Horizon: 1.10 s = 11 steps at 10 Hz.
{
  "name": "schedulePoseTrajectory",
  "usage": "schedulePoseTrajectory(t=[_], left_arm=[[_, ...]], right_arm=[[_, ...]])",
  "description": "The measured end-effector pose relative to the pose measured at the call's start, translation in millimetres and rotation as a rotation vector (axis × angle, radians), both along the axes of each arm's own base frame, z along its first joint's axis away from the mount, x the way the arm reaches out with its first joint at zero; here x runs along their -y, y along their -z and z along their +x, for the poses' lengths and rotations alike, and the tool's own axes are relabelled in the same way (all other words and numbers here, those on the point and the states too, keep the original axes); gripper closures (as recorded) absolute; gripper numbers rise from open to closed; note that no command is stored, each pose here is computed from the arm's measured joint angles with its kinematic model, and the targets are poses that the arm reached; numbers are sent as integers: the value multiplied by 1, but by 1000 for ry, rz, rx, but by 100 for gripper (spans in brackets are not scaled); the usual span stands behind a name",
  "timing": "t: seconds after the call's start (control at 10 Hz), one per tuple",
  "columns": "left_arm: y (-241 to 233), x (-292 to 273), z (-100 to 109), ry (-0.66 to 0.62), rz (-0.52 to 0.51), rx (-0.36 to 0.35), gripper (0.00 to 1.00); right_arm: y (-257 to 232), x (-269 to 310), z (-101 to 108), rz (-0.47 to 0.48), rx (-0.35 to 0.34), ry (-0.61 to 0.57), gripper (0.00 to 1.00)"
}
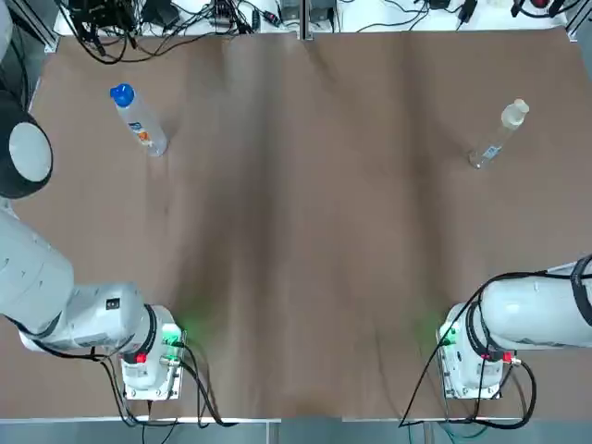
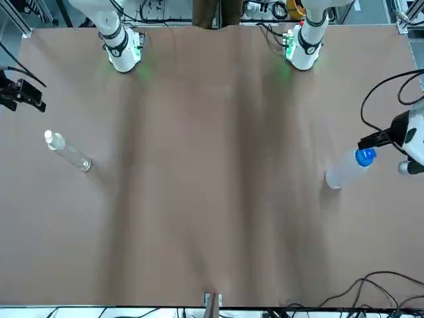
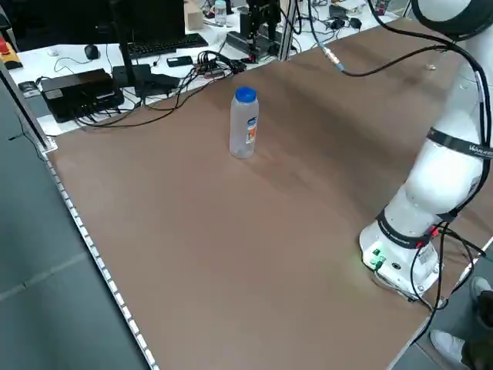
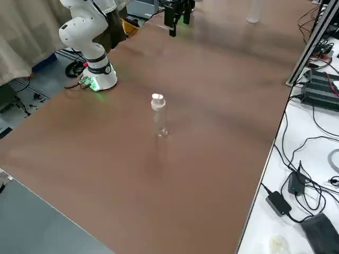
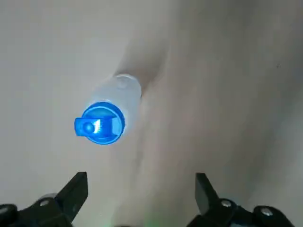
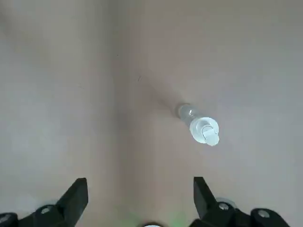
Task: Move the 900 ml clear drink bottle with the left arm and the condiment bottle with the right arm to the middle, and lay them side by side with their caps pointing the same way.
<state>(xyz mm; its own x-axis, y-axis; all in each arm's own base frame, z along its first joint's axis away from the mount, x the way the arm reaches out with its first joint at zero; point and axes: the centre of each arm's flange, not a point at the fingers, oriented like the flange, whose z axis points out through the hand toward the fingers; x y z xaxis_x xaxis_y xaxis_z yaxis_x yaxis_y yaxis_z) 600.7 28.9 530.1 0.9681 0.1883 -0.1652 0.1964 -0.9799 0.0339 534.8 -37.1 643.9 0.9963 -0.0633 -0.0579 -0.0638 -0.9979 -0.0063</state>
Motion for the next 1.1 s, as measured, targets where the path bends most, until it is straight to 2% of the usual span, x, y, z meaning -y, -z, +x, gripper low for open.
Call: schedulePoseTrajectory(t=[0.2,0.5,0.8,1.1], left_arm=[[10,-11,5,-22,3,39,0],[62,-30,8,-28,16,93,0],[95,-35,2,4,34,98,0],[102,-42,-5,45,46,89,0]], right_arm=[[7,26,0,3,2,-12,2],[52,75,-2,17,-30,-30,2],[92,82,0,19,-30,-54,2],[143,84,-4,19,-23,-83,2]])
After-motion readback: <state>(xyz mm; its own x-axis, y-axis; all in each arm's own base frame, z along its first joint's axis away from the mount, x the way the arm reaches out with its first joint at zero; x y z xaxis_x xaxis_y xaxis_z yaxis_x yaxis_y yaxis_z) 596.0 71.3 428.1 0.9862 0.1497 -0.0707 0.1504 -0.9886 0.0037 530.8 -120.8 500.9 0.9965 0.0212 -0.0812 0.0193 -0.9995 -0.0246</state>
